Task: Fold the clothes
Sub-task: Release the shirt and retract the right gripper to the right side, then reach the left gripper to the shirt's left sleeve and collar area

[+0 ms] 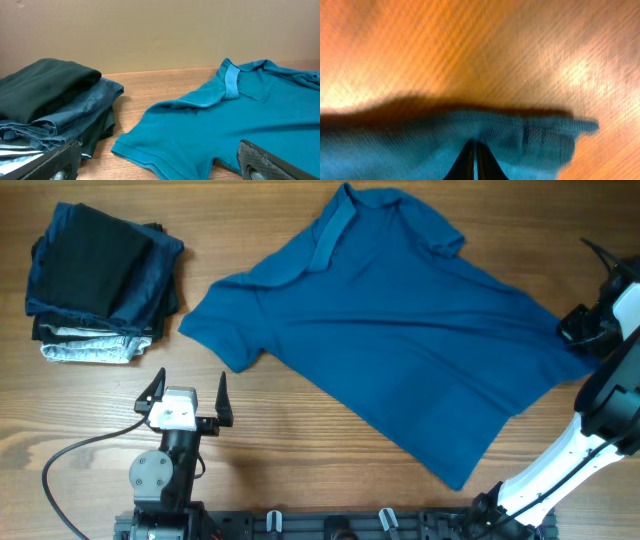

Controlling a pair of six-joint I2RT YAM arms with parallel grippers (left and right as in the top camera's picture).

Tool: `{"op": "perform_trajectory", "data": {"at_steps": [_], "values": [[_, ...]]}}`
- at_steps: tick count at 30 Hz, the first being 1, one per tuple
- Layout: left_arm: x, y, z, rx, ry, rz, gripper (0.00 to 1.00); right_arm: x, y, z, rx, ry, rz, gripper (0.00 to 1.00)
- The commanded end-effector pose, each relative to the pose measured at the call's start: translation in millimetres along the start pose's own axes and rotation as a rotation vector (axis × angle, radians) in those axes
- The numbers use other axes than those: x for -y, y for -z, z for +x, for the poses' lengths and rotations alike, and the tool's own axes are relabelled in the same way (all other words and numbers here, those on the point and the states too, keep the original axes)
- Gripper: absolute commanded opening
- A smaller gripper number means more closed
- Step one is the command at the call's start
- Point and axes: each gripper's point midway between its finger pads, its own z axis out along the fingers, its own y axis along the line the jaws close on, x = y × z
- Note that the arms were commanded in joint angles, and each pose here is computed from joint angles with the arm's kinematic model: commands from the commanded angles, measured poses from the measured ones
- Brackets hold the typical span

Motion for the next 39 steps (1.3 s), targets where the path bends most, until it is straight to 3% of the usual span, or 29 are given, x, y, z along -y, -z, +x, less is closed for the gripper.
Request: {"op": "perform_trajectory", "data": {"at_steps": [1,9,11,14,18,21,22,25,27,30,31,32,33,39], "values": [[0.0,-0.2,2.2,-0.002,-0.016,-0.002,1.0,-5.2,-12.4,-19.3,0.083,0.022,-0.014,0.04],[0.0,-0.2,2.2,-0.002,-0.016,-0.002,1.0,-22.9,-84.3,-54.0,0.196,0.073,-0.056,0.04],[0.0,-0.2,2.2,-0.002,-0.016,-0.002,1.0,-32.3,-80.6,-74.7,0.257,0.1,-0.088,0.04],[0.0,-0.2,2.2,-0.002,-0.016,-0.002,1.0,-49.8,-41.8,-132.1,0.433,0.108,-0.153,0.04],[0.0,-0.2,2.2,-0.002,-0.016,-0.002,1.0,-62.8,6.9,-180.8,0.588,0.097,-0.215,0.04],[0.0,-0.2,2.2,-0.002,-0.016,-0.002,1.0,-76.2,100.3,-209.5,0.672,0.118,-0.328,0.11],[0.0,-0.2,2.2,-0.002,-0.016,-0.002,1.0,-76.2,140.8,-201.9,0.651,0.121,-0.373,0.19],[0.0,-0.2,2.2,-0.002,-0.016,-0.002,1.0,-70.2,193.7,-148.2,0.478,0.028,-0.475,0.21],[0.0,-0.2,2.2,-0.002,-0.016,-0.002,1.0,-75.9,210.8,-96.0,0.303,0.045,-0.549,0.23],[0.1,-0.2,2.2,-0.002,-0.016,-0.002,1.0,-81.6,205.0,-48.9,0.137,0.074,-0.511,0.26],[0.0,-0.2,2.2,-0.002,-0.016,-0.002,1.0,-81.1,202.5,-45.0,0.127,0.078,-0.485,0.34],[0.0,-0.2,2.2,-0.002,-0.016,-0.002,1.0,-82.7,202.4,-44.0,0.128,0.083,-0.479,0.79],[0.0,-0.2,2.2,-0.002,-0.016,-0.002,1.0,-83.3,202.5,-43.7,0.127,0.081,-0.479,0.99],[0.1,-0.2,2.1,-0.002,-0.016,-0.001,1.0,-83.8,203.1,-46.3,0.138,0.082,-0.482,0.99]]}}
